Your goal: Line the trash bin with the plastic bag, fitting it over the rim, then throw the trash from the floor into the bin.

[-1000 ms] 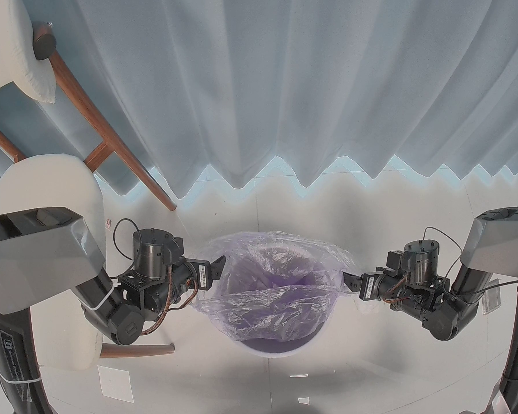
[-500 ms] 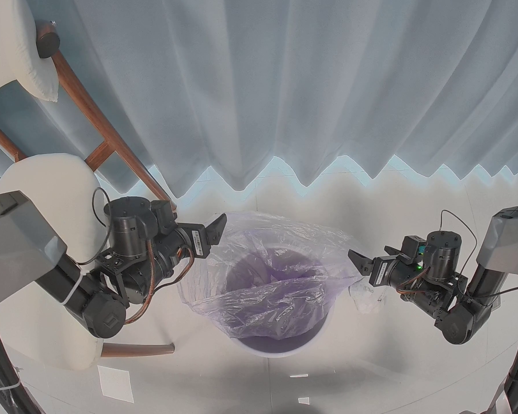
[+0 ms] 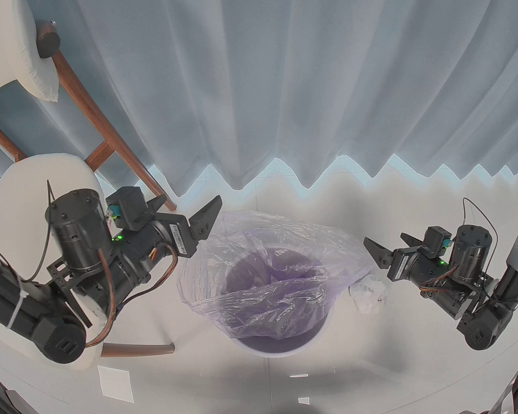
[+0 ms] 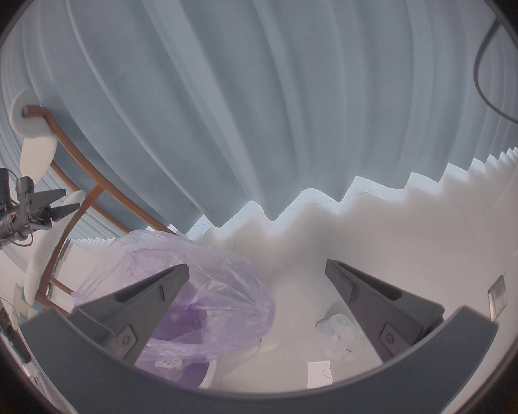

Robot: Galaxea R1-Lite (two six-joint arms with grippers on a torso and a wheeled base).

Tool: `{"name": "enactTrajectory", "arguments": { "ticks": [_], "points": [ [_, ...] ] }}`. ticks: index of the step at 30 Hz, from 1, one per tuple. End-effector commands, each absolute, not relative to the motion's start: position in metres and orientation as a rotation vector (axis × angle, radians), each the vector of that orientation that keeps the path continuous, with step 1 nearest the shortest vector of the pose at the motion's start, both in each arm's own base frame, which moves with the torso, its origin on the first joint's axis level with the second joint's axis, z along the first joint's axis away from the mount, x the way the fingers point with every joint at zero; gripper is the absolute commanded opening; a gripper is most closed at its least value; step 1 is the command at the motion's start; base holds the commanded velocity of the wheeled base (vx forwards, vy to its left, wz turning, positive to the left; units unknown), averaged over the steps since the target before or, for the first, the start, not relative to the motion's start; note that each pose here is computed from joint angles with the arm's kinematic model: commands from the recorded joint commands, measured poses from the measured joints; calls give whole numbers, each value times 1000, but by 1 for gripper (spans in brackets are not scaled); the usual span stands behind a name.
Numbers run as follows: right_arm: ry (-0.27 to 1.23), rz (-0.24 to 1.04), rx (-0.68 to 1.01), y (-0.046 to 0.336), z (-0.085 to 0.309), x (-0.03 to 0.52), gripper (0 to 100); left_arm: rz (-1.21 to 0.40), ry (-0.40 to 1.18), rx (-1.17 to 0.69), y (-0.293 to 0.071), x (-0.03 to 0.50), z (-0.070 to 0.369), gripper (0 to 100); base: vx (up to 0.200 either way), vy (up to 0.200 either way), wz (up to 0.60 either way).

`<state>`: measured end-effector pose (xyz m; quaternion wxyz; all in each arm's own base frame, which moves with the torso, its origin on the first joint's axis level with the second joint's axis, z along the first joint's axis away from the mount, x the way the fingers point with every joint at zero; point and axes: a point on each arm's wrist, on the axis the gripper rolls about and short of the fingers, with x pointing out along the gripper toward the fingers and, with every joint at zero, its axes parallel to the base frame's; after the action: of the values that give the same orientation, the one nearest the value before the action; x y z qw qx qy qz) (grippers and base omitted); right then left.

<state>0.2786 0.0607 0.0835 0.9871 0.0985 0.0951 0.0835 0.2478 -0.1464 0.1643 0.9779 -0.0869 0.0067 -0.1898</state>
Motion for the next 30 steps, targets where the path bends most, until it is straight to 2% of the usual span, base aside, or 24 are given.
{"name": "enactTrajectory", "arguments": {
  "ticks": [1, 6, 17, 22, 30],
  "points": [
    [123, 170, 204, 54, 109, 250, 100, -396, -15, -189, -126, 210, 175, 100, 0, 0, 0],
    [108, 163, 204, 47, 118, 221, 100, -420, -19, -200, -112, 191, 176, 100, 0, 0, 0],
    [111, 122, 204, 33, 119, 169, 100, -437, -18, -296, -105, 176, 180, 100, 0, 0, 0],
    [93, 61, 215, 25, 125, 160, 100, -436, 15, -327, -103, 171, 173, 100, 0, 0, 0],
    [77, -42, 238, 18, 131, 146, 100, -461, 57, -511, -106, 165, 174, 100, 0, 0, 0]
  ]
}}
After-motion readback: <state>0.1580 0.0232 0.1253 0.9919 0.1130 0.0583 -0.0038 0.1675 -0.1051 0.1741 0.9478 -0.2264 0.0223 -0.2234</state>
